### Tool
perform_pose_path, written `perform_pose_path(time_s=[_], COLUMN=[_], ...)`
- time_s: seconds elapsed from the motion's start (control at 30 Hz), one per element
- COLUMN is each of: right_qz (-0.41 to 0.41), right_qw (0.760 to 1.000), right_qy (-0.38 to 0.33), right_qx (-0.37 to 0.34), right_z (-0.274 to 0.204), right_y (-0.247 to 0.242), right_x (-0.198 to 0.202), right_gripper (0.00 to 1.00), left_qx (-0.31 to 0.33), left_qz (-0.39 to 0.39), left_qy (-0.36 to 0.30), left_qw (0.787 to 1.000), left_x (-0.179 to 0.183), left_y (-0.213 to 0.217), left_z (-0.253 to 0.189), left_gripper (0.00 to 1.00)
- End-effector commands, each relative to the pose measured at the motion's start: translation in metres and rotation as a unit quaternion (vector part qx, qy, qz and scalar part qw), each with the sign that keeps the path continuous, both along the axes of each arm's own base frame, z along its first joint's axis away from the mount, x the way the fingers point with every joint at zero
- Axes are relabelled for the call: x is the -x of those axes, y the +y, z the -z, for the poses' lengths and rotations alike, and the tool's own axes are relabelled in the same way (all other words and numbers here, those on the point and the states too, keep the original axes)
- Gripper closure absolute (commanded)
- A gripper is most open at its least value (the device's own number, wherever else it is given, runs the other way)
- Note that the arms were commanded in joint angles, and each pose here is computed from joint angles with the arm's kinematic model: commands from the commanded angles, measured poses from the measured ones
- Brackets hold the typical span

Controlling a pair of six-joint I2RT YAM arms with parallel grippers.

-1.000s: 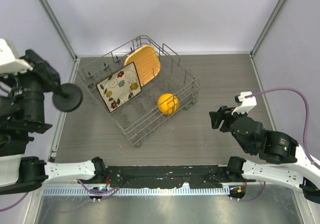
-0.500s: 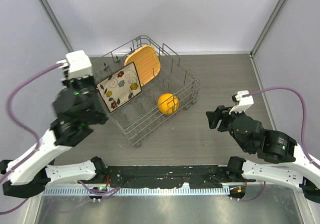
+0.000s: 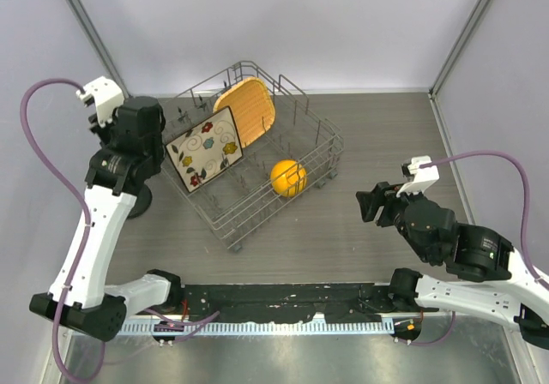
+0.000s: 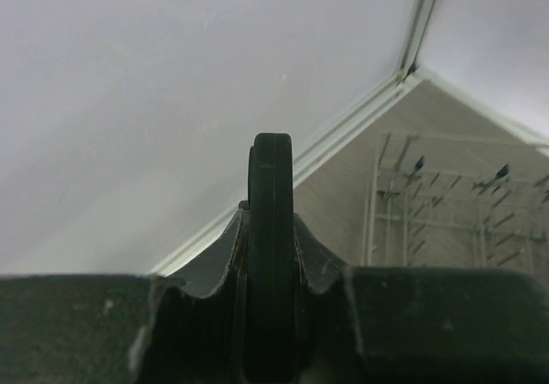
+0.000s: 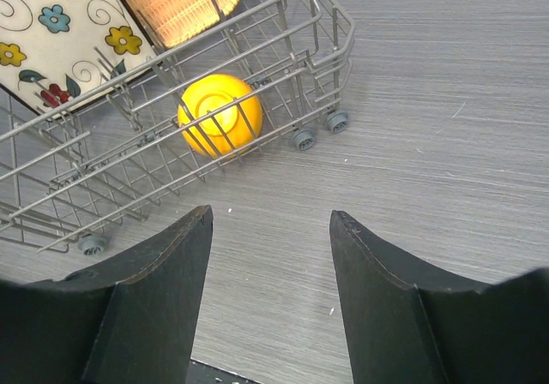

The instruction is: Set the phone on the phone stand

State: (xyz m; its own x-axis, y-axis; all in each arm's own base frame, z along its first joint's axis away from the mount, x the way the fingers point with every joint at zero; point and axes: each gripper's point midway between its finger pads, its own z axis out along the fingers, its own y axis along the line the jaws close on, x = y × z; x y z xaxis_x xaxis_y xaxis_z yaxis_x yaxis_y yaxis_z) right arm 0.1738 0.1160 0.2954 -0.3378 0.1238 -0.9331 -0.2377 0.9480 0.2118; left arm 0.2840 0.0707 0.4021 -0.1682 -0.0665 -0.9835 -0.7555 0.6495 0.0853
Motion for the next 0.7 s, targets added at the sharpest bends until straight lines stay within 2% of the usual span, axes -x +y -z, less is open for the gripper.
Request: perform_pose_path(time_s=[0.0,0.1,0.17,0.23,0.3,0.33,0.37,0.47,0.57,0.67], right_qz=[-0.007,-0.017,-0.024,-0.029,-0.033,-0.034,-0.037,-0.054,-0.069,-0.074], right_qw=[1.000,1.000,1.000,0.999,0.999,0.999,0.999,0.998,0.998,0.997], right_qy=[-0.010,-0.010,-0.011,-0.010,-0.013,-0.014,-0.017,-0.019,-0.013,-0.014], right_qx=[0.000,0.004,0.006,0.006,0.003,0.003,-0.004,-0.009,0.000,-0.005], right_z=[-0.010,-0.010,-0.010,-0.010,-0.013,-0.013,-0.016,-0.019,-0.016,-0.018], right_y=[0.006,0.010,0.012,0.013,0.013,0.014,0.016,0.025,0.032,0.031], right_x=[-0.002,-0.002,-0.001,0.000,0.000,0.000,0.000,0.001,0.002,0.004], right_gripper=[0.37,0.37,0.37,0.37,0.37,0.37,0.37,0.37,0.37,0.37], left_qx=[0.079,0.066,0.073,0.086,0.064,0.064,0.048,0.052,0.037,0.053], left_qz=[-0.047,-0.125,-0.160,-0.172,-0.188,-0.203,-0.217,-0.240,-0.255,-0.260], left_qy=[-0.049,-0.045,-0.075,-0.101,-0.095,-0.117,-0.096,-0.097,-0.119,-0.144], left_qw=[0.995,0.989,0.982,0.976,0.975,0.970,0.970,0.964,0.959,0.953], left_x=[0.033,0.064,0.081,0.095,0.106,0.109,0.119,0.129,0.136,0.140], left_y=[0.016,0.041,0.049,0.053,0.059,0.061,0.066,0.069,0.074,0.074], left_z=[0.028,0.049,0.056,0.066,0.071,0.071,0.075,0.084,0.084,0.093], left_gripper=[1.00,1.00,1.00,1.00,1.00,1.00,1.00,1.00,1.00,1.00])
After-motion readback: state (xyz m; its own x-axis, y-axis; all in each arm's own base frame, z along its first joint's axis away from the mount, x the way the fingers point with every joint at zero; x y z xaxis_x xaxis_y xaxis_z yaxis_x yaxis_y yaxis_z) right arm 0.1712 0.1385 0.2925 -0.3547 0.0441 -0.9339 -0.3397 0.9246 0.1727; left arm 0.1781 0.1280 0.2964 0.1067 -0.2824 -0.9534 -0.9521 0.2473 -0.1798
